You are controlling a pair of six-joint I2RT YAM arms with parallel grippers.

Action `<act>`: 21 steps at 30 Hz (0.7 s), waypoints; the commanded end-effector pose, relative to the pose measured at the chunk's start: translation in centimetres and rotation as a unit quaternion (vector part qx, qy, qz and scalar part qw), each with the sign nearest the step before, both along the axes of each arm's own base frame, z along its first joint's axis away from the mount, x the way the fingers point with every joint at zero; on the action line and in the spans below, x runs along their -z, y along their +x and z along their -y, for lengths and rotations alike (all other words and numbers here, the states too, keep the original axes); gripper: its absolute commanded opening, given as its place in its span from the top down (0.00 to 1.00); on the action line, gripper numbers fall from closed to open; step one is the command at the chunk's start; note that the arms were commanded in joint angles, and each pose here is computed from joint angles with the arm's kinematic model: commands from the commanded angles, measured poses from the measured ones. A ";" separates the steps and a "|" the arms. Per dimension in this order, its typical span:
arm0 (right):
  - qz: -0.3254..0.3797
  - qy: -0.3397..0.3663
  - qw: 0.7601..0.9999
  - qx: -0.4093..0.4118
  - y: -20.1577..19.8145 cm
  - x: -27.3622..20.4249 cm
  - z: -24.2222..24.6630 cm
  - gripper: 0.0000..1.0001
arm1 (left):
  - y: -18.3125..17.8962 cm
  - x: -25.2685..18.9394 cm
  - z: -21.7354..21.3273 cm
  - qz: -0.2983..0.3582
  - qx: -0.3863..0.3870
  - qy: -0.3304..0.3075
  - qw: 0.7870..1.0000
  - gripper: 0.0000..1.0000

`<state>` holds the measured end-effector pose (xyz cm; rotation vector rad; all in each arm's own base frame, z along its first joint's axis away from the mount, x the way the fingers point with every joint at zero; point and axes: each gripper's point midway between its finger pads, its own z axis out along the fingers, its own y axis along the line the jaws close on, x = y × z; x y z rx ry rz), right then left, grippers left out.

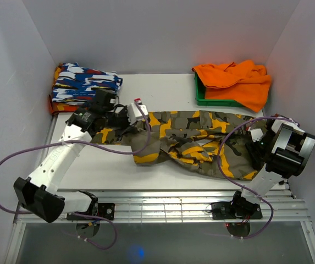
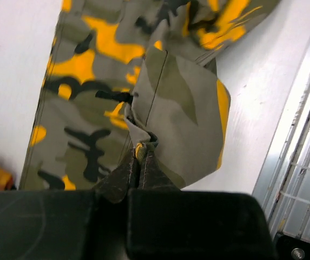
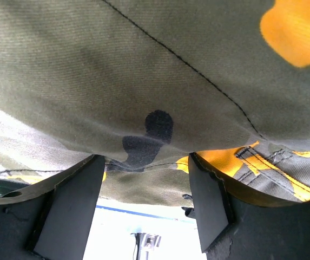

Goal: Fold and stack the trousers
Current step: Flatten the trousers out

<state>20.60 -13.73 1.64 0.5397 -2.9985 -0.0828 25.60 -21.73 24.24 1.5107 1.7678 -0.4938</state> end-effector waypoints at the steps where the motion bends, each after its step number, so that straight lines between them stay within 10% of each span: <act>1: 0.029 -0.031 0.999 -0.020 1.6 1.7 1.9 0.31 | 0.6 1.7 -5.9 -0.048 -0.070 -0.003 0.996 1.00; 16: 0.036 -0.046 0.998 -0.031 2.3 0.5 2.7 0.31 | 1.9 6.3 -30.5 0.018 -0.422 0.052 0.905 1.00; 21: 0.034 -0.046 0.998 -0.033 2.4 0.3 2.9 0.31 | 1.9 4.6 -33.6 0.032 -0.394 -0.025 0.918 1.00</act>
